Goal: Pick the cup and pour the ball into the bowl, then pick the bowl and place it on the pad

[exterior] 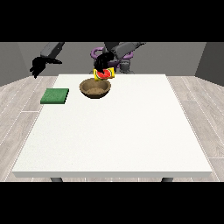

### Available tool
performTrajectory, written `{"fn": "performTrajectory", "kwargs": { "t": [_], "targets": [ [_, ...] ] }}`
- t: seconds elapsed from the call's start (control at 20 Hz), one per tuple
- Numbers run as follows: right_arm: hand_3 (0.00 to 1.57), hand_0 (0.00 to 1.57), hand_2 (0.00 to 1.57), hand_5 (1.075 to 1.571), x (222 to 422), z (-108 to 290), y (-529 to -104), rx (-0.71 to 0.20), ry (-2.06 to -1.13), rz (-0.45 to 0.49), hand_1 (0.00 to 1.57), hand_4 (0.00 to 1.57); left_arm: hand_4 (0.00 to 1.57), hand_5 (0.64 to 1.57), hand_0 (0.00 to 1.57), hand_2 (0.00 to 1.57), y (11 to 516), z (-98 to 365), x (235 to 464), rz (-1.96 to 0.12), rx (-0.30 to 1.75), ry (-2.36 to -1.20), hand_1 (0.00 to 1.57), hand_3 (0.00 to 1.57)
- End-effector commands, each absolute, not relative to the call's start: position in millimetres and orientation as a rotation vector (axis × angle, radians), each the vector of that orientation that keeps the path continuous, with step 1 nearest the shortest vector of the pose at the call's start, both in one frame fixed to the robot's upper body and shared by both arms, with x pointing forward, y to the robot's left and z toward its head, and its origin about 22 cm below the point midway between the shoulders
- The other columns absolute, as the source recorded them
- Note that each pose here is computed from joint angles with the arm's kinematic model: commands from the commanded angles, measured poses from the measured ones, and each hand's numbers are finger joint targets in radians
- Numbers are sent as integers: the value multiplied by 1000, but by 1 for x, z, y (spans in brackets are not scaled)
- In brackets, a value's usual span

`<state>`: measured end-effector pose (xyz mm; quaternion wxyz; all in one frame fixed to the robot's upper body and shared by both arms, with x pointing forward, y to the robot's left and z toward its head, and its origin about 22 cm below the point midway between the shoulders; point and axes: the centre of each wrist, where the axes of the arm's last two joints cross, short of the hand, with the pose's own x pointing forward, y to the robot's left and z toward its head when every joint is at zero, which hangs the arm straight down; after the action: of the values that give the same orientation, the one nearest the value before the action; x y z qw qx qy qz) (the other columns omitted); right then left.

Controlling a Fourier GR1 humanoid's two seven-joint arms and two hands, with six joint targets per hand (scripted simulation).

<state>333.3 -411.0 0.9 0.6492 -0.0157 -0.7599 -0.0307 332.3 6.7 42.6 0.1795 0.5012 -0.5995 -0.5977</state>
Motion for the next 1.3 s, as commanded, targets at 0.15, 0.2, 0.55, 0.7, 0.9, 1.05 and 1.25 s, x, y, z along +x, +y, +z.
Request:
{"fn": "performTrajectory", "kwargs": {
  "t": [0.15, 0.2, 0.55, 0.7, 0.9, 1.05, 1.25],
  "targets": [
    [171, 0, 0, 1516, 328, -12, -409, -40, -1663, -80, 0, 0, 1203, 1443, 1511, 1571, -9, 79, 345, -1951, 1639, -1590, 1511, 1571],
    [200, 0, 0, 1515, 318, -14, -425, -66, -1692, -96, 0, 0, 1198, 1451, 1556, 1571, -25, 88, 331, -1956, 1680, -1650, 1556, 1571],
    [262, 0, 0, 1528, 307, -14, -440, -84, -1706, -137, 0, 0, 1209, 1457, 1499, 1571, -19, 106, 336, -1967, 1684, -1641, 1499, 1571],
    [0, 0, 0, 1556, 319, -27, -411, 13, -1608, -118, 0, 460, 1201, 1462, 1526, 1571, -15, 86, 322, -1894, 1563, -1684, 1526, 1571],
    [0, 0, 0, 1561, 312, -35, -410, -10, -1592, -174, 0, 482, 1005, 1545, 148, 1571, 26, 116, 347, -1369, 1320, -1858, 148, 1571],
    [0, 0, 0, 1561, 305, -42, -411, -59, -1569, -186, 0, 482, 1001, 1570, 401, 1571, 81, 125, 367, -1125, 1263, -1872, 401, 1571],
    [0, 0, 0, 1556, 315, -25, -413, -78, -1614, -202, 0, 411, 925, 1555, 859, 1571, 126, 102, 371, -951, 1014, -1851, 859, 1555]
  ]
}}
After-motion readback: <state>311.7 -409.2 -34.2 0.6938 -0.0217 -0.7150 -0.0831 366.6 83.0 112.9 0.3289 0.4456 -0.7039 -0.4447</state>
